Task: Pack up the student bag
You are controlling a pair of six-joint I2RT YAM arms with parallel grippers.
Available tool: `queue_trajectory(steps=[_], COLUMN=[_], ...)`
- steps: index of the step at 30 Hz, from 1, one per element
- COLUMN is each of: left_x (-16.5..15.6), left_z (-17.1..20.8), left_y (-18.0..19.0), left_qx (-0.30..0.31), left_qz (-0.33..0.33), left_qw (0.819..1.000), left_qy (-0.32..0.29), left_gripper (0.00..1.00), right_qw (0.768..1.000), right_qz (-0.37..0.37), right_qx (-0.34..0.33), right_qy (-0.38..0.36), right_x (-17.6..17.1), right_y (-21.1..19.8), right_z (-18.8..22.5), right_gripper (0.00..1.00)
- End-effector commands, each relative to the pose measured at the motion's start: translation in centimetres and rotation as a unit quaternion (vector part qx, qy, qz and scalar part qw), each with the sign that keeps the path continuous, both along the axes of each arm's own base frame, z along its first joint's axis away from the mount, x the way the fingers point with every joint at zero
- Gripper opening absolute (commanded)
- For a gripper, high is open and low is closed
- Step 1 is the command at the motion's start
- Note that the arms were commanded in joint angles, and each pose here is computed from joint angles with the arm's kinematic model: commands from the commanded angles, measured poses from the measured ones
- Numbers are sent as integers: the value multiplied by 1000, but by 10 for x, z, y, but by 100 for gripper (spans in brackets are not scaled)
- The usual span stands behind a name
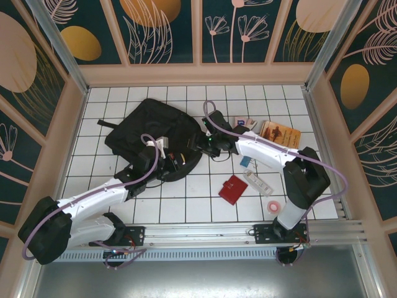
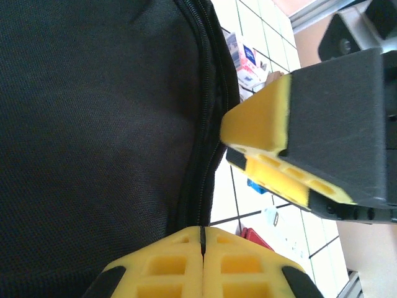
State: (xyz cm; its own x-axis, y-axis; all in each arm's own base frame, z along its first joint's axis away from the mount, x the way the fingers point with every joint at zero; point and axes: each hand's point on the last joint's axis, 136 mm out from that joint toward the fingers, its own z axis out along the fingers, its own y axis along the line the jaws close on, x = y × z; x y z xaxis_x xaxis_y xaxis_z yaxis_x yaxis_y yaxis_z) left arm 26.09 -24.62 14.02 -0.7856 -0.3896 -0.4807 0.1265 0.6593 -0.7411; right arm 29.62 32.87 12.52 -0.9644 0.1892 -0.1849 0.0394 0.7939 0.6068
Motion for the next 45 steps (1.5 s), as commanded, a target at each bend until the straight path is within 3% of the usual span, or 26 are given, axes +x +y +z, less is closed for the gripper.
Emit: queue_trajectory(steps=[1, 6, 14, 24, 28, 31, 37, 45], left_x=[3, 2, 0, -2, 0, 3, 4, 4], left_z=[7, 6, 4, 2, 4, 8, 13, 19], left_y=[-3, -3, 3, 10, 6, 4, 4, 6], left_qx=[-16, -18, -11, 6, 2, 0, -3, -10], left_qz=[0, -2, 4, 11, 9, 6, 8, 12], left_qw=[1000, 1000, 1000, 1000, 1000, 1000, 1000, 999], left_qy=[-10, -10, -9, -13, -12, -16, -25, -35], left_gripper=[0, 0, 0, 0, 0, 0, 0, 0], right_qw=[1000, 999, 999, 998, 999, 995, 985, 965], right_qz=[-2, 15, 4, 0, -26, -68, -103, -140], right_qx=[15, 4, -35, -56, -40, -68, -88, -141], right_qy=[24, 29, 15, -19, -4, 36, 102, 171], right_x=[-4, -5, 2, 11, 8, 5, -1, -3], right_y=[15, 26, 12, -10, -12, -20, -12, -1], right_z=[-9, -21, -27, -7, 13, 18, 3, -30], right_gripper=[55, 48, 2, 0, 56, 85, 89, 81])
